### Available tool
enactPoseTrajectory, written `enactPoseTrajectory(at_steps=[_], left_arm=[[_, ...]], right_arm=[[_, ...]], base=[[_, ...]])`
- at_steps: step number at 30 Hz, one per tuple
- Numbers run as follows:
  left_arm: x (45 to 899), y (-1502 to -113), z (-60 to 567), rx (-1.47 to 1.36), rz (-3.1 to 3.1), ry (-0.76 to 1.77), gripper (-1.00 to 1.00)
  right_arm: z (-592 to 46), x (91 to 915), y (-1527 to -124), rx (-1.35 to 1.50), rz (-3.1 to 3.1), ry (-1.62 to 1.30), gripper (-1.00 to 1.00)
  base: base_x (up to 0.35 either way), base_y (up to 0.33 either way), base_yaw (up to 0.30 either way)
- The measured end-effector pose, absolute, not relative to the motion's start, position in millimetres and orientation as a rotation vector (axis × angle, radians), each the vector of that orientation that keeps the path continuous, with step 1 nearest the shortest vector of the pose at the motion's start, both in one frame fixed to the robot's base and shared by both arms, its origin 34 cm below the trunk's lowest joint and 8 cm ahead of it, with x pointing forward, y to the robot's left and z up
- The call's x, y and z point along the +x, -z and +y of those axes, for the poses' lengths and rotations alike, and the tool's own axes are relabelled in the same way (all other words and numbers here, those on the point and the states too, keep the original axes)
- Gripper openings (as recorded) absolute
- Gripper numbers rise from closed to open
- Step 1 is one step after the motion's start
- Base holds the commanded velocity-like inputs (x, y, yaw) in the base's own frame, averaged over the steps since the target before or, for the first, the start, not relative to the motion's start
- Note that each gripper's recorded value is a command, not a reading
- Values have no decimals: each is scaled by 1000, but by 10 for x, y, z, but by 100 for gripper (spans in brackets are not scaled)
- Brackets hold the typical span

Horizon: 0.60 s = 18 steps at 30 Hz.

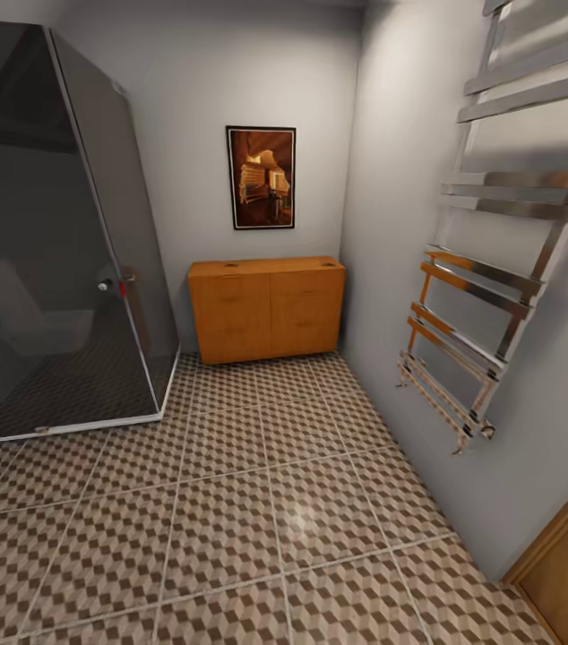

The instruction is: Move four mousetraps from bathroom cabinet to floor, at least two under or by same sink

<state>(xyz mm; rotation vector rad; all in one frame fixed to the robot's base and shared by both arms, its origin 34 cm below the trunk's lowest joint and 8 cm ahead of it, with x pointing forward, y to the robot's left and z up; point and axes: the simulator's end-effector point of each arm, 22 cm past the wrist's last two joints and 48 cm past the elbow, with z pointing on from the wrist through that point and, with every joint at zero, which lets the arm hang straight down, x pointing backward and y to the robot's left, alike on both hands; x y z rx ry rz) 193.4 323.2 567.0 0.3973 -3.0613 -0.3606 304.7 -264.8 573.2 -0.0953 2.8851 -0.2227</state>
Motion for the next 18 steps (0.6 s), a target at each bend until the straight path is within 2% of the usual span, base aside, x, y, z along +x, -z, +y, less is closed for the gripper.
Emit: enactPoseTrajectory(at_steps=[6,18], left_arm=[[1934,-5670,3232,397,-3061,361,100],[1933,-5670,3232,398,-3061,361,100]], right_arm=[[-2643,3043,-5731,-96,2886,222,100],[-2634,3040,-5731,-96,2886,220,100]], base=[[328,0,-83],[325,0,-12]])
